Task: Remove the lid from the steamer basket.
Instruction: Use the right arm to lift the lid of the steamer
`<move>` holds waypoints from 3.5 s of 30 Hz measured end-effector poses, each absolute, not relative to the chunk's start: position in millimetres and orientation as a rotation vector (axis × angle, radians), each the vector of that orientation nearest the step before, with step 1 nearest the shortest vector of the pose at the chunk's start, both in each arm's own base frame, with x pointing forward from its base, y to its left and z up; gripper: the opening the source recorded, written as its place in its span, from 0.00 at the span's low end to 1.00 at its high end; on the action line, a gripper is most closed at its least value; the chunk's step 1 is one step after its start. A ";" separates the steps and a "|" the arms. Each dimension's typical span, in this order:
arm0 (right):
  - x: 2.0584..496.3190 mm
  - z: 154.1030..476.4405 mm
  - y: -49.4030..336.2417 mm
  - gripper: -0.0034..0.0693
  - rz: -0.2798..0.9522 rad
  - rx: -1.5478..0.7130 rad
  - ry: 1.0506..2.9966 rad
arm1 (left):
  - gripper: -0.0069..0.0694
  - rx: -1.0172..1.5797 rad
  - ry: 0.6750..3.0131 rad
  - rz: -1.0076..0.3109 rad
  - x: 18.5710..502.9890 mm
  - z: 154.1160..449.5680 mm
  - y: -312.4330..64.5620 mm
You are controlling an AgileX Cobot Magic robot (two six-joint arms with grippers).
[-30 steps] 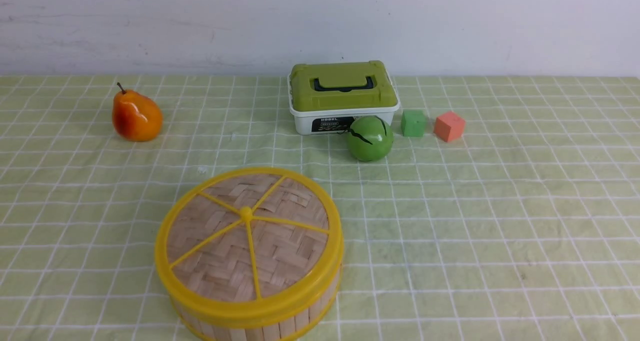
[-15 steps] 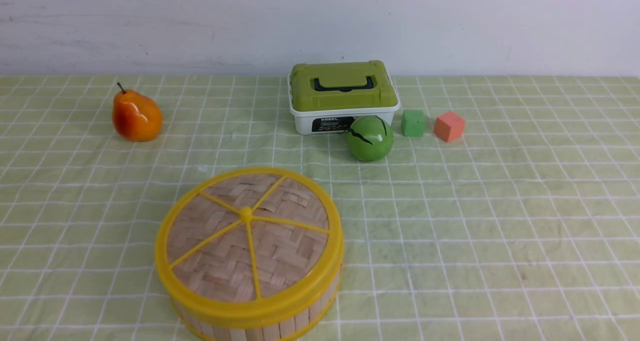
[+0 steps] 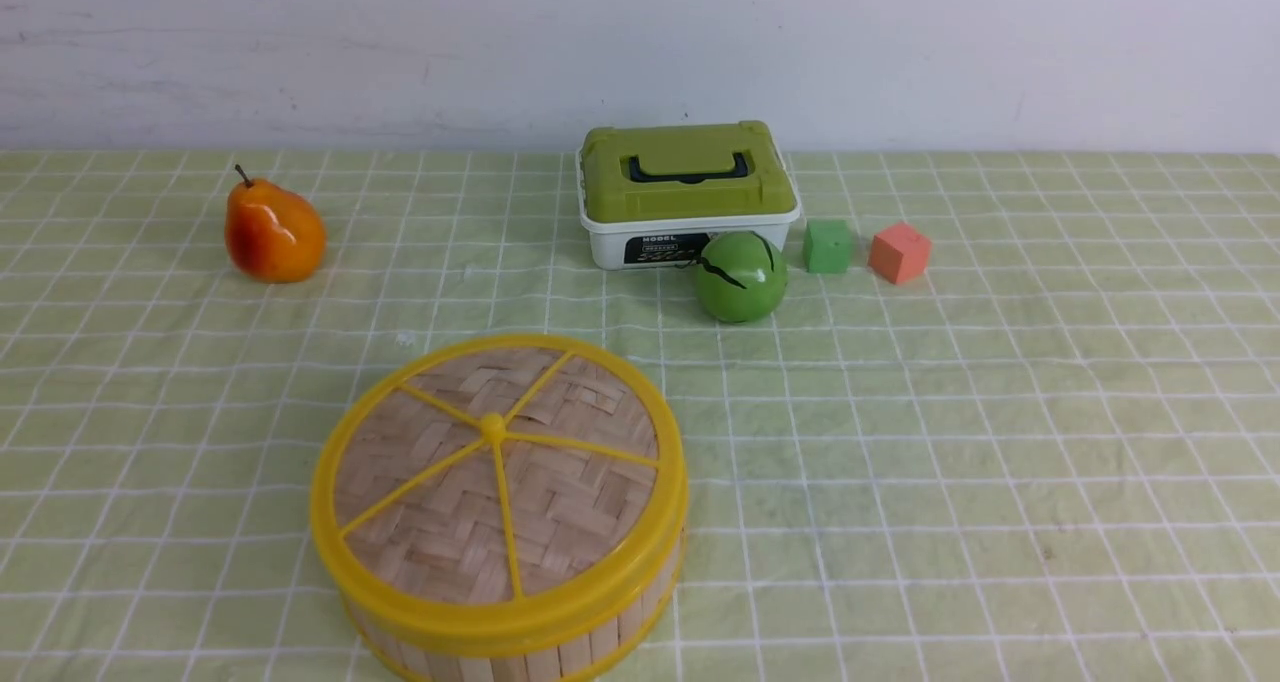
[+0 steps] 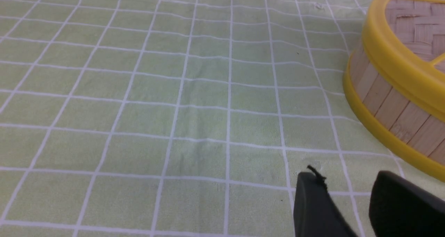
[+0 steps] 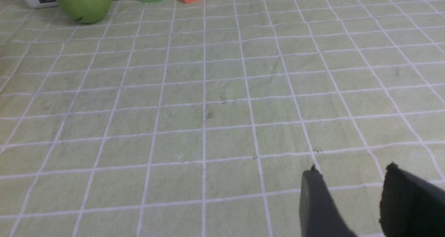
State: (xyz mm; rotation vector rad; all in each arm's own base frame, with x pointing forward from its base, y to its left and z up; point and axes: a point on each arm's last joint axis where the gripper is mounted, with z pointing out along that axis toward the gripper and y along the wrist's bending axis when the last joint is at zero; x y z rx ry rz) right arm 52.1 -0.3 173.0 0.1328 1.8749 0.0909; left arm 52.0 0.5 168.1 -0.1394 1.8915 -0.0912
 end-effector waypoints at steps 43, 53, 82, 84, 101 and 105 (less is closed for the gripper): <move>53.5 181.3 13.7 0.38 0.773 0.698 1.709 | 0.40 -0.139 1.891 -0.091 52.0 168.1 0.5; 63.3 315.0 18.3 0.03 0.245 -0.064 1.911 | 0.40 -0.139 1.891 -0.091 52.0 168.1 0.5; 316.0 373.2 294.8 0.16 0.330 -1.170 2.331 | 0.40 -0.139 1.891 -0.091 52.0 168.1 0.5; 326.2 353.1 313.1 0.27 0.331 -1.185 2.352 | 0.40 -0.139 1.891 -0.091 52.0 168.1 0.5; 340.7 269.6 358.8 0.72 0.343 -1.289 2.470 | 0.40 -0.139 1.891 -0.091 52.0 168.1 0.5; 343.7 262.4 362.3 0.66 0.354 -1.280 2.465 | 0.40 -0.139 1.891 -0.091 52.0 168.1 0.5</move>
